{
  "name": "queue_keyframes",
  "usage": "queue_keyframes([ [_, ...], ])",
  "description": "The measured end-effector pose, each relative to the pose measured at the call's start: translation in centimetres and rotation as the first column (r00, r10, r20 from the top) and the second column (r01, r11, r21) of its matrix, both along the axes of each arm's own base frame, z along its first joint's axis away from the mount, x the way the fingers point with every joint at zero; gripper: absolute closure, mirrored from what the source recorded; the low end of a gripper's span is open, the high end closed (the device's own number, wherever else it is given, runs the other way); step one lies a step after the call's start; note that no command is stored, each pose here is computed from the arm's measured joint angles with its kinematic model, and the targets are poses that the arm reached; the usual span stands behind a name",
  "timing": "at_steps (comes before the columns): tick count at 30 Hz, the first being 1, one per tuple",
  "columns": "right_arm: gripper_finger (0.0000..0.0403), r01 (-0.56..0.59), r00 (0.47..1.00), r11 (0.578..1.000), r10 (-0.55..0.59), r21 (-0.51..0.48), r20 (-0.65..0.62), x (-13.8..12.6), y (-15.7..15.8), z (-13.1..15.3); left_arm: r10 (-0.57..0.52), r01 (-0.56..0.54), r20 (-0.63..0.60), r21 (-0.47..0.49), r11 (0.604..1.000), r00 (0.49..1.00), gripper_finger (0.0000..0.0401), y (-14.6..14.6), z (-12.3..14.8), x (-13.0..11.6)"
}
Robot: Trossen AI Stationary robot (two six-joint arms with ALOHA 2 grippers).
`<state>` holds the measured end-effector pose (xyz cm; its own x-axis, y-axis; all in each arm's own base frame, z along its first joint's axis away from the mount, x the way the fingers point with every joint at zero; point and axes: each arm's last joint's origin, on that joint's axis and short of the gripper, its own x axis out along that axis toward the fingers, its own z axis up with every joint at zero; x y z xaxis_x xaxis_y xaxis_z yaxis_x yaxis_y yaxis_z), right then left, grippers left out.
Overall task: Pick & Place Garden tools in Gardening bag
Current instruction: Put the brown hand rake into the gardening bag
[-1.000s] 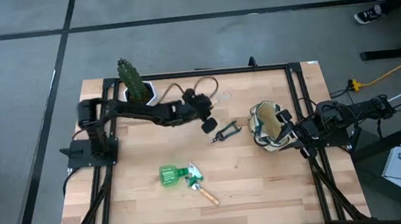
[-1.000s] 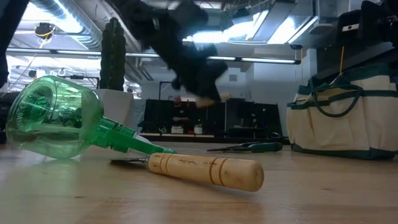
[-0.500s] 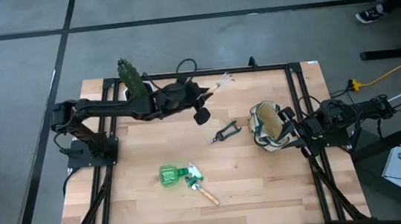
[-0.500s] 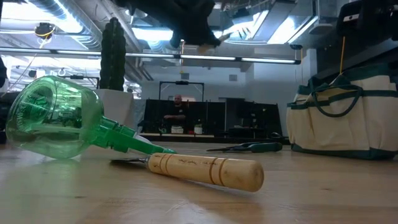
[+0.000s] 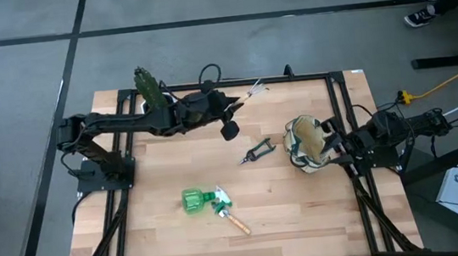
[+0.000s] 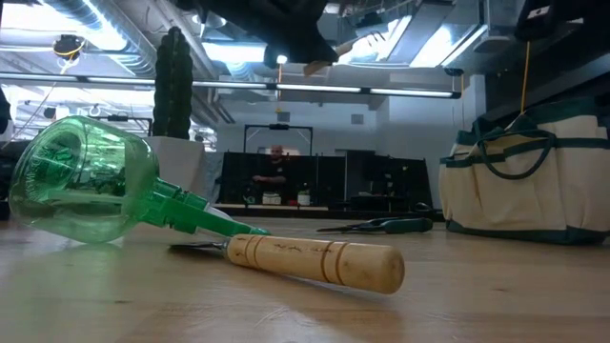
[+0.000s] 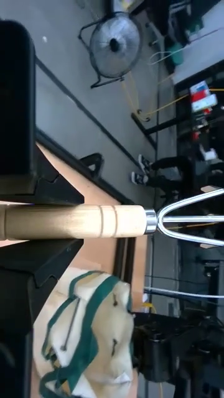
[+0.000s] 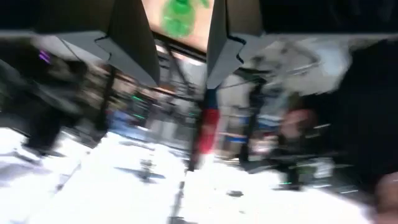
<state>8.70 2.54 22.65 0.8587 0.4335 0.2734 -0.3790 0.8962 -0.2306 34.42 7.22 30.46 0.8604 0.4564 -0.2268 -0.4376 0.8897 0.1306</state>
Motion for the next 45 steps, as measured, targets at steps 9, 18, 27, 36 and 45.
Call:
queue_keyframes([
  [9,0.0266,0.387,0.921,0.905,-0.371,0.177,-0.115,2.0,-0.9,-0.1,-0.087,0.087,0.08,-0.007,0.996,0.993,0.0339,1.6,0.7,-0.1],
  [18,0.0266,0.49,0.868,0.86,-0.465,0.143,-0.178,5.2,-1.4,2.3,-0.163,0.167,0.141,-0.016,0.986,0.976,0.0339,1.5,1.2,0.0],
  [27,0.0266,0.569,0.81,0.816,-0.536,0.097,-0.239,10.6,-2.3,5.9,-0.212,0.213,0.158,0.009,0.977,0.964,0.0339,-0.8,1.4,0.5],
  [36,0.0266,0.612,0.777,0.786,-0.577,0.087,-0.253,14.3,-3.2,7.7,-0.117,0.102,0.143,0.108,0.989,0.983,0.0339,-3.0,2.0,0.5],
  [45,0.0266,0.611,0.785,0.783,-0.581,0.117,-0.214,15.7,-3.4,7.8,-0.116,0.088,0.173,0.161,0.983,0.978,0.0339,-4.3,3.7,-0.6],
])
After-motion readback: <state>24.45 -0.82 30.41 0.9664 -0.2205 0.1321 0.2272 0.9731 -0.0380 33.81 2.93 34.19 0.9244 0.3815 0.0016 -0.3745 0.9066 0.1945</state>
